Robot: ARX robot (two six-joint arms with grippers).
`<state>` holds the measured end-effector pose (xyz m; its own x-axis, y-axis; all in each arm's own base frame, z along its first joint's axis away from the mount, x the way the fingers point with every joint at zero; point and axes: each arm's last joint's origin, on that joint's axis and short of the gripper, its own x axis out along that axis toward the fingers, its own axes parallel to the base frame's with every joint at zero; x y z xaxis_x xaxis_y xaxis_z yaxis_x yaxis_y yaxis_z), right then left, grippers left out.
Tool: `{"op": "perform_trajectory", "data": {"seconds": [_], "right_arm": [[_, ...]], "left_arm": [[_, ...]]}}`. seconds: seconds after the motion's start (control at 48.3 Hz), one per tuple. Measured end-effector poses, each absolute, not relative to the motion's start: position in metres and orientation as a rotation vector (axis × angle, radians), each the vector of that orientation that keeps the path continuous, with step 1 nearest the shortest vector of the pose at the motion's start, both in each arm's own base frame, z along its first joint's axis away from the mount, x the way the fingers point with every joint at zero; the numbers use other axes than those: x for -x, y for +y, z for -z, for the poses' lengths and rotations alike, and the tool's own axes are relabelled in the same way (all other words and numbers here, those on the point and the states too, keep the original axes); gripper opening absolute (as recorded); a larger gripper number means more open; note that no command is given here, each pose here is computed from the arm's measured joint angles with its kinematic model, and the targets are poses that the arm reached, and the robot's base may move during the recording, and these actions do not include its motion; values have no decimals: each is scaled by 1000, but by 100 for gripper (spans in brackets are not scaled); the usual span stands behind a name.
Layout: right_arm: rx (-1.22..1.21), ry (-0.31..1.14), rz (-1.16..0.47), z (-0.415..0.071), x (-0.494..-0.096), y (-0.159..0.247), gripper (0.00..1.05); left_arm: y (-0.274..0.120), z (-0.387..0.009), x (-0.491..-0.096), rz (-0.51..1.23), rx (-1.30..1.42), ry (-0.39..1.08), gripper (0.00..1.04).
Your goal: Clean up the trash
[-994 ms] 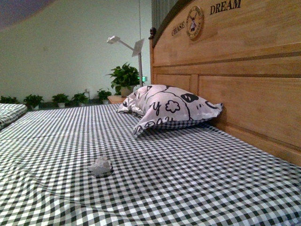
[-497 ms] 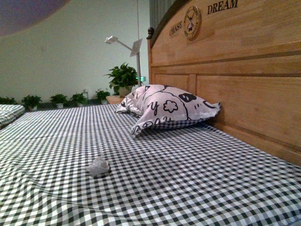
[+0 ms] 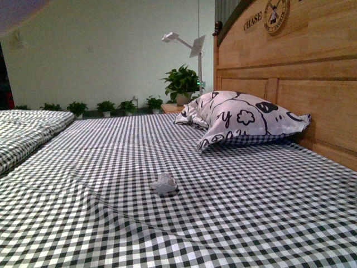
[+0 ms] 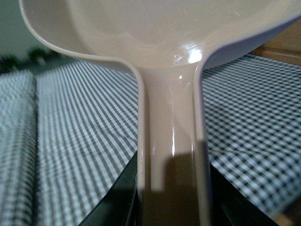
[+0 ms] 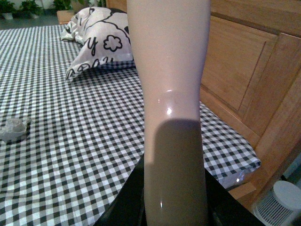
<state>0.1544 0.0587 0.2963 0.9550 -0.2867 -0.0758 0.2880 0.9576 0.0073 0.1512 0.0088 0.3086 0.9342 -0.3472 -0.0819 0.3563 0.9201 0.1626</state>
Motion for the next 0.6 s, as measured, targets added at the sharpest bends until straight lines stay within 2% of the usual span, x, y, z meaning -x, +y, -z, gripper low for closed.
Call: {"op": "perform_trajectory", "data": {"seconds": [0.124, 0.269, 0.414, 0.601], "right_arm": [[-18, 75, 288, -296, -154, 59, 19], [-18, 75, 288, -296, -154, 59, 19], [-18, 75, 288, -296, -154, 59, 19], [-18, 75, 288, -296, -154, 59, 19]], "left_arm": [[25, -295, -173, 343, -73, 258, 27], [45, -283, -207, 348, -151, 296, 27], [65, -259, -258, 373, -352, 338, 27], [67, -225, -302, 456, -537, 412, 27]]}}
